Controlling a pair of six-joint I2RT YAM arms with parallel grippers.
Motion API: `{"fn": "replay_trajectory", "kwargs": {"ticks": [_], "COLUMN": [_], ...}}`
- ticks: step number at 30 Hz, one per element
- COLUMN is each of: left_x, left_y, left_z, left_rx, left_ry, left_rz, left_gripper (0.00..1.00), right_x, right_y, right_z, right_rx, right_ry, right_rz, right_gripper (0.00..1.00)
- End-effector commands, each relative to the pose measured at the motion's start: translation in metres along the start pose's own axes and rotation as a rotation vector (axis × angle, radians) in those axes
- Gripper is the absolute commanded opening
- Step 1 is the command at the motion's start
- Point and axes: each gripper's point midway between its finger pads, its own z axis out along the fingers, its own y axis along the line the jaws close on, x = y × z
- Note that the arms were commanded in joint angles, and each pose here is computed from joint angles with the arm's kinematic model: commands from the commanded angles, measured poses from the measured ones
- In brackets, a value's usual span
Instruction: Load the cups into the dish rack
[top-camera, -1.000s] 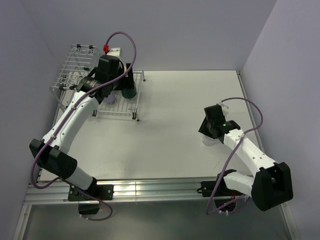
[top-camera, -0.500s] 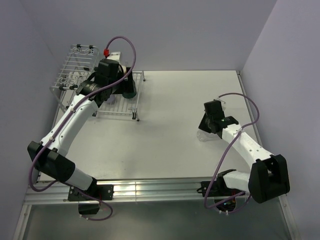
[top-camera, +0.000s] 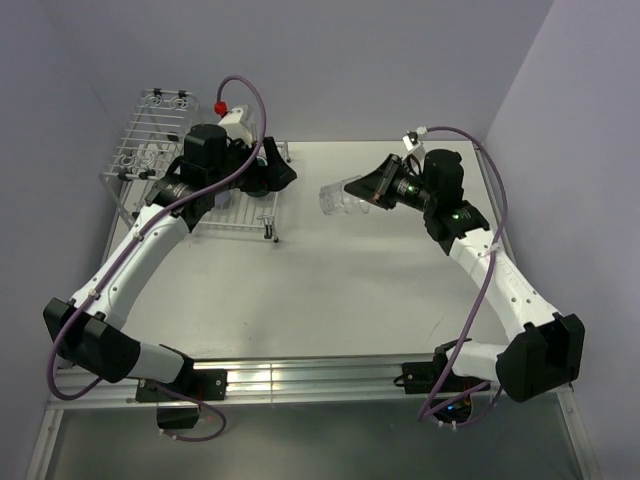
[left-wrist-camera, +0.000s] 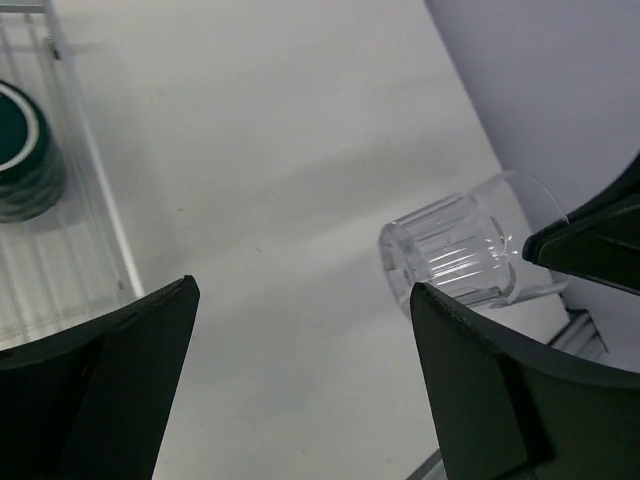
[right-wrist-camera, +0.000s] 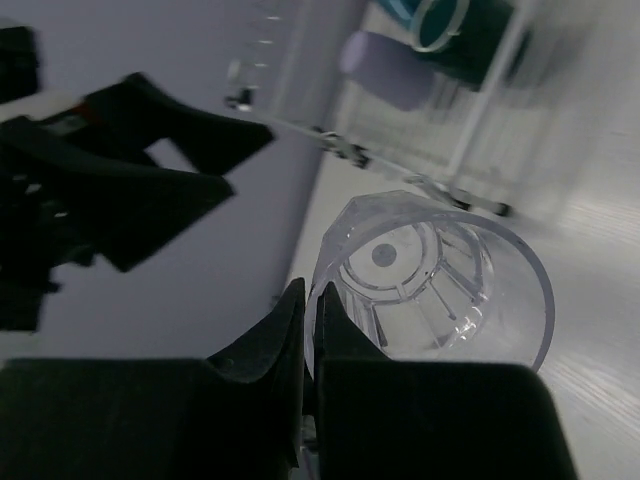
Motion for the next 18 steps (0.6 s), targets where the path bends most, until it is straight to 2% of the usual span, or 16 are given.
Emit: {"fn": "replay_trajectory", "kwargs": {"ticks": [1, 3, 7, 11, 18], "left_x": [-0.019, -0.016, -0.018, -0.016, -0.009], "left_y": [-0.045, -0.06, -0.074, -0.092, -0.099], "left_z": [-0.015, -0.021, -0.024, -0.035, -0.037], "left_rx": [0.248, 0.348, 0.433, 0.553, 0.618], "left_ry": [-0.07, -0.058, -0.059, -0.061, -0.033], "left_rz": [-0.011, -0.012, -0.012, -0.01, -0.024], "left_gripper": [0.94, 0.95, 0.95, 0.95, 0.95], "right_x": [-0.01, -0.009, -0.012, -0.012, -0.014], "right_y": [0.086, 0.094, 0.116, 0.122, 0.133], "right_z": [-0.011, -0.012, -0.023, -0.026, -0.033], "right_rx": [-0.394, -0.45, -0.595, -0.648, -0.734], "right_ry": [0.039, 0.062, 0.059, 0.068, 0.073], "right_rz": [0.012, 0.075, 0.075, 0.116, 0.168], "right_gripper": [0.0, 0.0, 0.0, 0.0, 0.0]}}
